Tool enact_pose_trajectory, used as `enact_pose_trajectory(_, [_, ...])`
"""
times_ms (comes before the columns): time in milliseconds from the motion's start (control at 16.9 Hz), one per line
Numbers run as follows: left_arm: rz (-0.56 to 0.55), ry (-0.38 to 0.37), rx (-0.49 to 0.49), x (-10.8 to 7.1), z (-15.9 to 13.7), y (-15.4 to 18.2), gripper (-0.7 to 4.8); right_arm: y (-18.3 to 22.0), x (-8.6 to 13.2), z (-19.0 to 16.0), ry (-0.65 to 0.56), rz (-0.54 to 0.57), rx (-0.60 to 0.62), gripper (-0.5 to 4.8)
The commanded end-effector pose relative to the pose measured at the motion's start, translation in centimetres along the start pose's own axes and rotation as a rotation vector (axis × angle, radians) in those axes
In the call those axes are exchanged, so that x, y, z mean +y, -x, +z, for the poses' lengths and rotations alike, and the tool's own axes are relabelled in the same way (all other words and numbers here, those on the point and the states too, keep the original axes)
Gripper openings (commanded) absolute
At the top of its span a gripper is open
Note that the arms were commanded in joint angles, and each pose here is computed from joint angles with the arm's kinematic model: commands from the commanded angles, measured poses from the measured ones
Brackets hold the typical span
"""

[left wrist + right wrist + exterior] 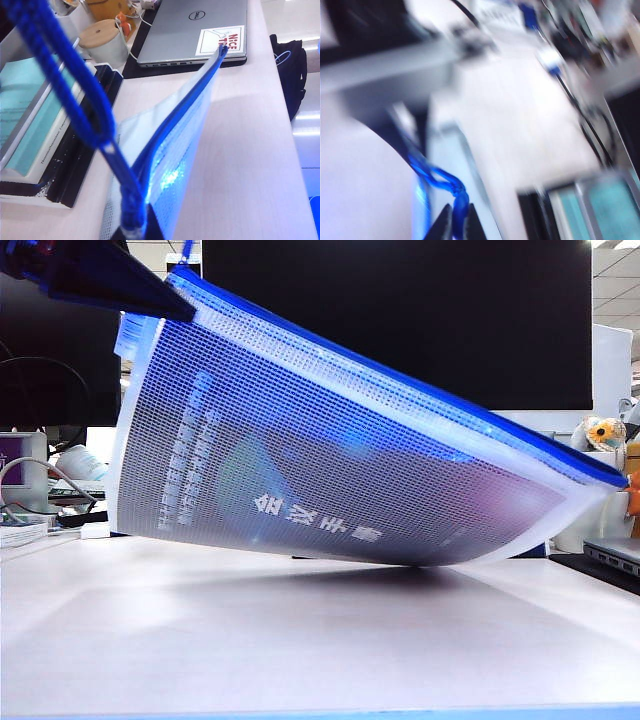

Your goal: Pick up the transparent plastic file bag with a blue zipper and close its zipper.

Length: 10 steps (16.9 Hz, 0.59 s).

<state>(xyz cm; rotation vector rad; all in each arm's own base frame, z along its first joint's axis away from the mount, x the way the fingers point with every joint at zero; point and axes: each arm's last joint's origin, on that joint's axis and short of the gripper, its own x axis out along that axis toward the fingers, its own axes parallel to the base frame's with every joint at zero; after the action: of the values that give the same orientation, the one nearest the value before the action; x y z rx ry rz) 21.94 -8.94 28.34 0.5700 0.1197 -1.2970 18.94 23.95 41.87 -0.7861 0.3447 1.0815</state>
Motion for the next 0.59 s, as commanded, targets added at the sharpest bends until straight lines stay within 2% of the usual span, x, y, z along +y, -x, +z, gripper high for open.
enact_pose_trajectory(59, [0.005,-0.007,-0.007,0.1,0.1,0.1,-0.06,0.5,-0.6,-1.4,-0.054,-0.013,0.108,-0.04])
enact_pose_trajectory(295, [0.013,-0.012,-0.005,0.1,0.1,0.1,-0.06,0.3,-2.0,-5.1,-0.157,-0.032,0.336,-0.04])
enact_pose_trajectory(354, [0.013,-0.011,-0.004,0.1,0.1,0.1,-0.06,-0.1,-2.7,-7.4,-0.22,-0.049,0.449,-0.04])
enact_pose_trajectory(413, [0.013,-0.011,-0.004,0.1,0.1,0.1,-0.06,-0.2,-2.9,-8.3,-0.242,-0.049,0.482,-0.04])
enact_pose_trajectory(472, [0.031,-0.009,0.018,0.2,0.1,0.1,-0.06,-0.7,-3.7,-11.6,-0.337,-0.055,0.598,-0.04])
enact_pose_trajectory(590, [0.057,-0.004,0.057,0.2,-0.1,0.1,-0.06,-0.9,-4.2,-13.9,-0.38,-0.095,0.69,-0.04])
